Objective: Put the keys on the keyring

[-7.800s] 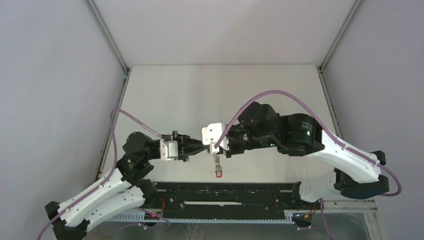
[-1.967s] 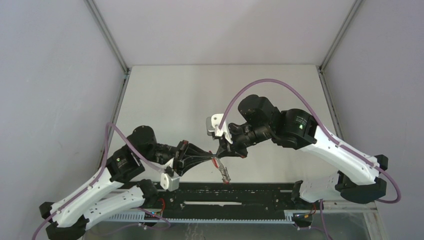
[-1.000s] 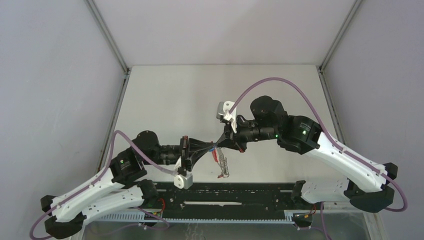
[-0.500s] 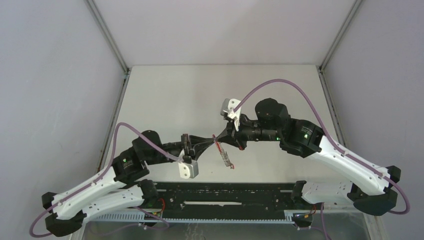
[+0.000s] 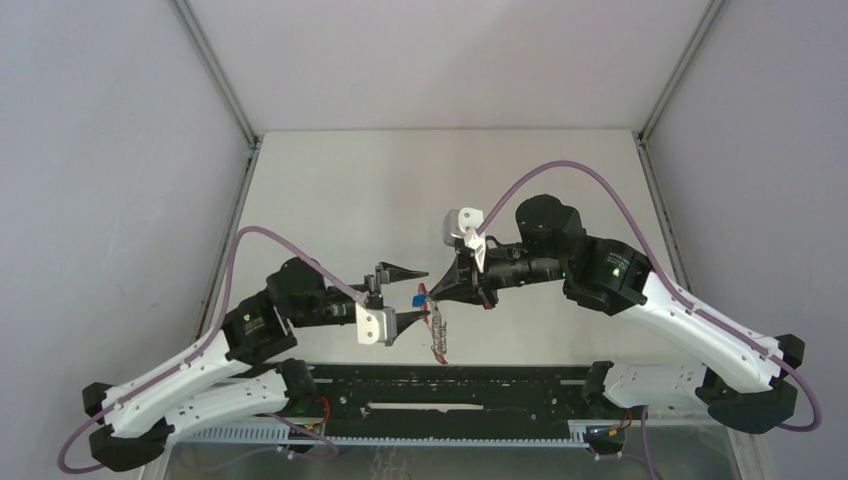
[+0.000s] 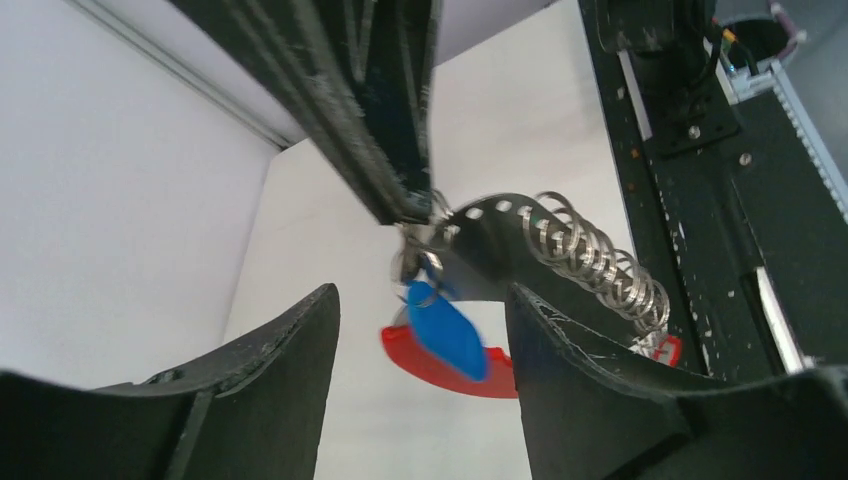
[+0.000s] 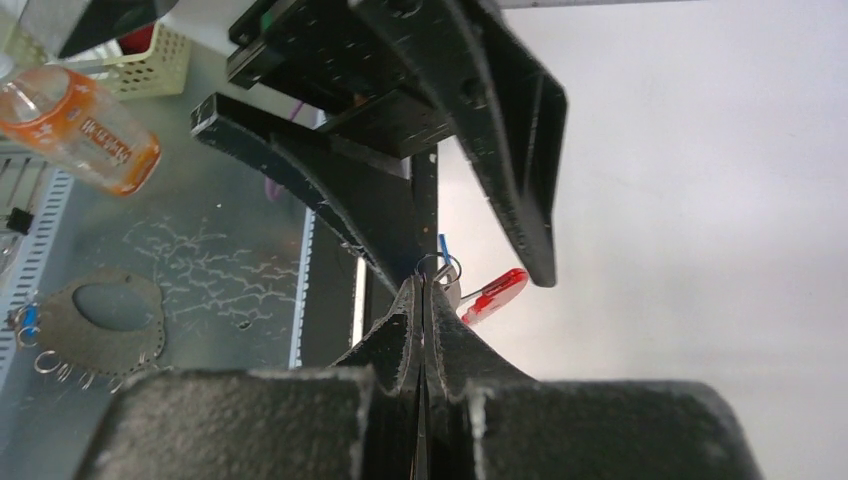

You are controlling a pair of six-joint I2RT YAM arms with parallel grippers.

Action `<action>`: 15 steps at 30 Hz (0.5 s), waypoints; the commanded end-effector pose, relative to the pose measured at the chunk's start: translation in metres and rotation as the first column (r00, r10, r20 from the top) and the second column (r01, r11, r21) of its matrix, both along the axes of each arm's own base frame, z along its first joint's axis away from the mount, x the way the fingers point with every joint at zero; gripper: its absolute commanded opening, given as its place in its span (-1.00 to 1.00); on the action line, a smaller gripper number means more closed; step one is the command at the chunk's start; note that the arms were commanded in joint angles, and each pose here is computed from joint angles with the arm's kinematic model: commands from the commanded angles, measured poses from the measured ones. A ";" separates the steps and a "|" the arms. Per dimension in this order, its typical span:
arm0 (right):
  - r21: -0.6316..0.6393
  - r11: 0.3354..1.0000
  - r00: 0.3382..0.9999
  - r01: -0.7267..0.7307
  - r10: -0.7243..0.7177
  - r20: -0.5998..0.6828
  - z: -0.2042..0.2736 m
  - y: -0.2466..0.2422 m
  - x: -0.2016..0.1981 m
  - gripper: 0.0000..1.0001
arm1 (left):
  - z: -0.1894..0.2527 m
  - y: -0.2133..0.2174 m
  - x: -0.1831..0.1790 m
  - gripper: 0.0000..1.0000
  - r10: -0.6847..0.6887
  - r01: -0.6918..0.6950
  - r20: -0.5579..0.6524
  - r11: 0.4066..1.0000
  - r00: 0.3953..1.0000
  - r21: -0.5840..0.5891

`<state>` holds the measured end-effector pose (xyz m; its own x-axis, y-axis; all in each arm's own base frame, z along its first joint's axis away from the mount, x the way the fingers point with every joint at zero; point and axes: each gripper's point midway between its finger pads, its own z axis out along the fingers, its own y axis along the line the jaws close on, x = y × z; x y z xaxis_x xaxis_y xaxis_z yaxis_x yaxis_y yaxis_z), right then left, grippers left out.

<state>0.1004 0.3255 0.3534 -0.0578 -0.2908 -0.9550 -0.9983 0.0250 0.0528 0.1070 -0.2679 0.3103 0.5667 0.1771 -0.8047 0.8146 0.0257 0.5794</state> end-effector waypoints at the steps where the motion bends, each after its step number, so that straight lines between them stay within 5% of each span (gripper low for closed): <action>1: 0.059 0.994 0.995 -0.090 0.087 0.053 0.021 -0.003 -0.015 -1.00 | 0.051 0.001 0.000 0.35 0.032 -0.040 -0.051 0.988 0.998 -0.152; 7: 0.043 0.995 0.994 -0.088 0.086 0.061 0.021 0.000 -0.014 -1.00 | 0.045 0.000 -0.031 0.24 -0.135 0.125 -0.061 0.981 0.989 -0.145; 15: 0.002 0.997 0.992 -0.075 0.074 0.102 0.018 0.004 -0.015 -1.00 | 0.034 -0.002 -0.037 -0.01 -0.161 0.143 -0.174 0.983 0.971 -0.115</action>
<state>0.0843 0.3265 0.3506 -0.0062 -0.3167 -0.9485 -0.9983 -0.0536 0.0244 0.0788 -0.2710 0.3280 0.4782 0.0491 -0.8769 0.8782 -0.0364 0.4769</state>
